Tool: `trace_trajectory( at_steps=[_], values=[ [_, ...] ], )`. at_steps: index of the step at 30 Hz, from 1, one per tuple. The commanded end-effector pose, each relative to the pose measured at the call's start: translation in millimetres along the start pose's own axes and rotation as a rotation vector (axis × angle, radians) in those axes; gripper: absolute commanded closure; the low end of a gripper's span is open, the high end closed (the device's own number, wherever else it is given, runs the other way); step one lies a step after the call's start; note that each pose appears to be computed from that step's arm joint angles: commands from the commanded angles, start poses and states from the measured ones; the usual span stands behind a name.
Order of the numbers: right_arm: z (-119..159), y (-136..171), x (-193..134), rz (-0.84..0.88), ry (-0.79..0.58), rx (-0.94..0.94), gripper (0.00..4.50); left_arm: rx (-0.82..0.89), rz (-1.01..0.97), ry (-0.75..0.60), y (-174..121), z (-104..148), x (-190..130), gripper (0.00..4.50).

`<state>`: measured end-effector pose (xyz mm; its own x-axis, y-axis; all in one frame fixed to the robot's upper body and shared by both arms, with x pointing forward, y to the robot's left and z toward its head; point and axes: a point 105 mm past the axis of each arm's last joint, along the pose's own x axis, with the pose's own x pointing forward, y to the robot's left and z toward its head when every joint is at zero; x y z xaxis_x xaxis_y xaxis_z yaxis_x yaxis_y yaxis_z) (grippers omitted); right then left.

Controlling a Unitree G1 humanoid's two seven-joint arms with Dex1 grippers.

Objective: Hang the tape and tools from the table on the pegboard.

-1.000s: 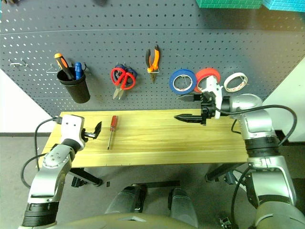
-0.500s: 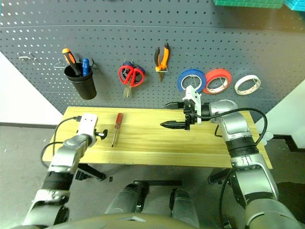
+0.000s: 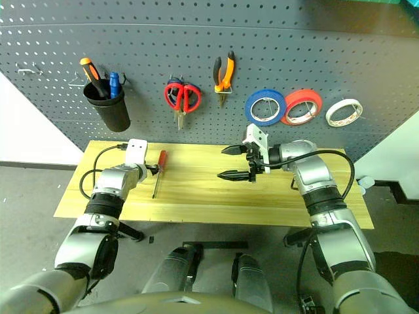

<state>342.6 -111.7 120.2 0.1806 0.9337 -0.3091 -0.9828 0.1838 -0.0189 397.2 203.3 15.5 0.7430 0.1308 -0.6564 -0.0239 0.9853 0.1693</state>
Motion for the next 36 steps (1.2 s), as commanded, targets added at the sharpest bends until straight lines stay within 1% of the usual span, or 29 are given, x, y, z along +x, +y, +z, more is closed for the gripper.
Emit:
trace_trajectory(
  at_steps=[1,6,11,17,20,26,31,36],
  values=[
    [7,-1,-3,-0.018,-0.027,-0.027,0.0,-0.039,-0.002,-0.016,3,12,3,0.04],
    [5,-3,-7,-0.057,-0.028,-0.024,0.0,-0.045,-0.016,-0.005,-3,14,12,0.04],
    [-2,5,-14,-0.075,-0.028,0.01,0.0,-0.05,-0.036,-0.013,-13,20,16,0.04],
    [-3,15,-21,-0.075,-0.03,0.039,0.0,-0.031,-0.054,-0.04,-24,33,14,0.04],
    [-2,19,-24,-0.062,-0.032,0.044,0.0,-0.075,-0.04,-0.053,-26,42,11,0.04],
    [0,25,-28,-0.028,-0.029,0.053,0.0,-0.153,-0.061,-0.054,-49,57,3,0.04],
    [2,25,-27,-0.013,-0.031,0.042,0.0,-0.254,-0.089,-0.029,-76,60,-6,0.04],
    [3,24,-25,-0.009,-0.029,0.022,0.0,-0.292,-0.076,-0.031,-90,57,-7,0.04]
  ],
)
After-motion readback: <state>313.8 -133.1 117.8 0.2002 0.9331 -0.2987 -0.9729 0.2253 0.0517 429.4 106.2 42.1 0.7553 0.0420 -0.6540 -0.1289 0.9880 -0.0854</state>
